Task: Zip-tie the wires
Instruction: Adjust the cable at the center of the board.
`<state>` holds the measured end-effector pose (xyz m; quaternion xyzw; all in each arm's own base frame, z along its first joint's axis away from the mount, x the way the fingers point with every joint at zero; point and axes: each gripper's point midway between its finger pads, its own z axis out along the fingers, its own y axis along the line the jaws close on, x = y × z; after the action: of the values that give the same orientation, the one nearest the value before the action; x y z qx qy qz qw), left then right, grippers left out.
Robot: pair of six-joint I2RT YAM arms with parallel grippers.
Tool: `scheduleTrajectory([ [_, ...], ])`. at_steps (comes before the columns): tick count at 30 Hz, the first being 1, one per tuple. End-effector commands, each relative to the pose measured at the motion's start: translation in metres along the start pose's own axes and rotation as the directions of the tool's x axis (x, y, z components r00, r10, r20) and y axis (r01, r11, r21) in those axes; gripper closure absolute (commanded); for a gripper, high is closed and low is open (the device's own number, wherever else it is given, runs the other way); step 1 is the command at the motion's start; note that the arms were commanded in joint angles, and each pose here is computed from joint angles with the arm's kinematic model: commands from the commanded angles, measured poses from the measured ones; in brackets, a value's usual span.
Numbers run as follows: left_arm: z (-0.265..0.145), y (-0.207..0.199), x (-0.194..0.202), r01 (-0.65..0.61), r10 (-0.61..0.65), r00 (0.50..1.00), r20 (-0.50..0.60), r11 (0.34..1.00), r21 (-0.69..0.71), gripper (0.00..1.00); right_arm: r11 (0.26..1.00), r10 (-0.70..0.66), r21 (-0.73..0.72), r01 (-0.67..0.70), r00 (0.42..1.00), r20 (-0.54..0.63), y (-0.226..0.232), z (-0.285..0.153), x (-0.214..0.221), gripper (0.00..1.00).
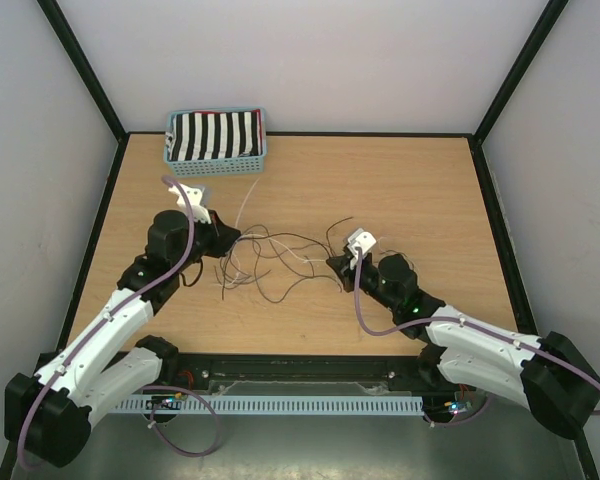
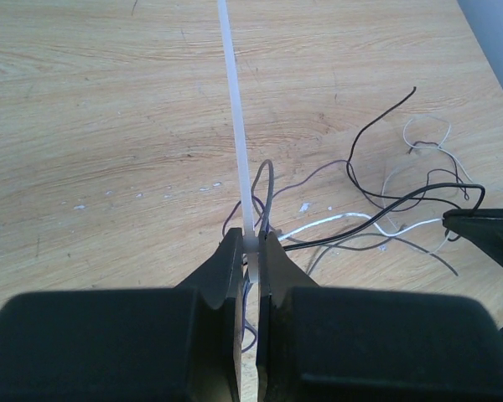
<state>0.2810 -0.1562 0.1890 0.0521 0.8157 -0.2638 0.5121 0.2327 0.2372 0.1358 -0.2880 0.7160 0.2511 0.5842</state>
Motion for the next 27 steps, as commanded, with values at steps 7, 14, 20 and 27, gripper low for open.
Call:
scheduleTrajectory([
  [7,-0.005,-0.010,-0.025,-0.084,0.082,0.995,0.053,0.996,0.039,1.00,0.996,-0.023,-0.080,0.029,0.997,0.072,0.013,-0.008,-0.022,0.54],
  [14,-0.008,-0.017,-0.025,-0.162,0.160,0.987,0.030,0.983,0.085,1.00,0.995,-0.035,-0.085,0.059,0.965,0.259,0.015,-0.023,-0.070,0.44],
  [20,-0.009,-0.015,-0.022,-0.172,0.172,0.985,0.007,0.982,0.077,1.00,0.999,-0.033,0.031,0.023,0.929,0.369,-0.005,-0.040,-0.100,0.29],
  [27,-0.011,-0.025,-0.021,-0.186,0.187,0.982,0.005,0.973,0.134,1.00,0.995,-0.083,-0.024,0.100,0.916,0.393,0.007,-0.028,-0.109,0.44],
])
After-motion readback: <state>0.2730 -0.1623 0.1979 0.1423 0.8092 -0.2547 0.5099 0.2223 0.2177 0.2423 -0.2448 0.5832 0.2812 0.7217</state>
